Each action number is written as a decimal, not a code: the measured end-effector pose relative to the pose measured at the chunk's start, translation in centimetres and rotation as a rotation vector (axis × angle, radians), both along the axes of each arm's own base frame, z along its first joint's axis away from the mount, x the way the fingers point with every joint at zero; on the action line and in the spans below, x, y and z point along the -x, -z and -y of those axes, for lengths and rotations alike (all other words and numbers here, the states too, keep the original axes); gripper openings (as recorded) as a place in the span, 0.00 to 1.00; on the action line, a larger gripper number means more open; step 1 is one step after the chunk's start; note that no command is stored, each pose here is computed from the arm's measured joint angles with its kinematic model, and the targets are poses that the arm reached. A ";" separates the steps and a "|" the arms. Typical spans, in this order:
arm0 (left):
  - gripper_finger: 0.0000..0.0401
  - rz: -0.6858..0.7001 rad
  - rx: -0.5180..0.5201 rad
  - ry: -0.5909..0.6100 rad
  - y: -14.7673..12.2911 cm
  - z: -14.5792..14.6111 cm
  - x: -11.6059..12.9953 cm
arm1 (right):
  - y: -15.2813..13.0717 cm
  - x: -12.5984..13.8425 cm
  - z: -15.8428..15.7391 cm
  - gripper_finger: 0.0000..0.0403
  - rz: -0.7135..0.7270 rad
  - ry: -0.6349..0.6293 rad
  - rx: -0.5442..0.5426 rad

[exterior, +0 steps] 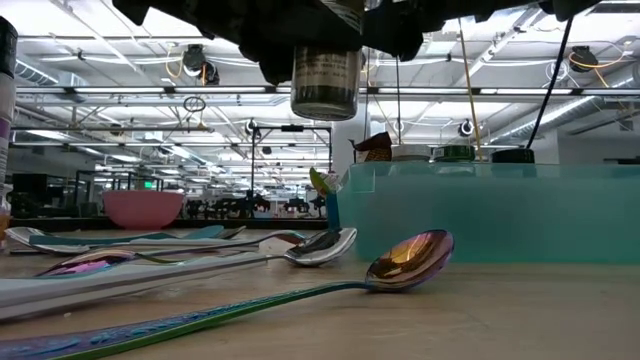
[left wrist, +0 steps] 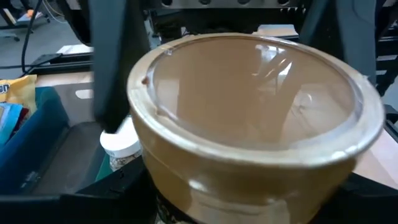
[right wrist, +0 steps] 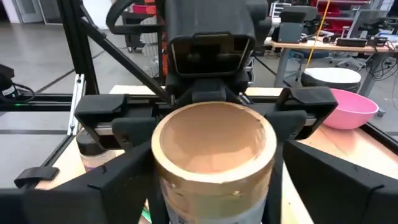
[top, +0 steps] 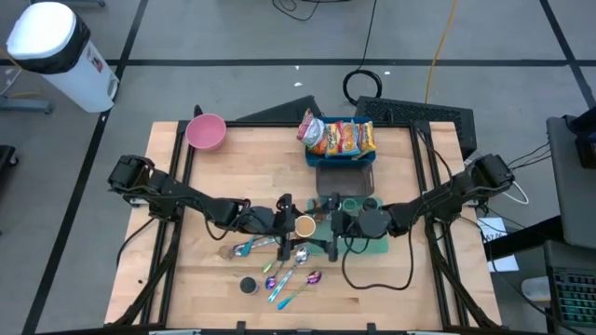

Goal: Pick & Place Food Item
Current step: Put the gold seasoning bottle into the green bin, then put the brown seasoning bottle into the green bin

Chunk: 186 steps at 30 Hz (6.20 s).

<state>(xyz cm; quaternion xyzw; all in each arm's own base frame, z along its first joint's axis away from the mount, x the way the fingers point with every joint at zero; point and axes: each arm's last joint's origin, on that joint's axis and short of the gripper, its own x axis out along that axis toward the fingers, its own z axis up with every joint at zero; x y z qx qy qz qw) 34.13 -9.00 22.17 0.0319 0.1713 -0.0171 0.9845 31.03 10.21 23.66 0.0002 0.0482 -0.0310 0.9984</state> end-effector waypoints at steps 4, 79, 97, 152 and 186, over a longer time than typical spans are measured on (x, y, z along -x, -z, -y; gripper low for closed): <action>0.69 0.002 0.002 -0.007 0.0 -0.1 0.0 | 0.1 0.0 0.0 0.71 -0.009 0.000 0.003; 0.75 0.027 0.028 0.123 -7.3 -1.6 5.8 | 5.7 19.7 -0.5 0.78 -0.152 -0.016 -0.125; 0.73 0.059 0.108 0.004 -5.8 -0.3 17.6 | -2.1 20.6 0.2 0.77 0.407 -0.124 0.017; 0.46 -0.886 0.151 -0.147 4.8 3.7 18.9 | -3.8 13.7 -2.7 0.77 0.422 -0.191 0.167; 0.80 -0.558 0.034 -0.352 11.0 5.4 22.5 | -3.6 13.7 -2.7 0.77 0.411 -0.196 0.174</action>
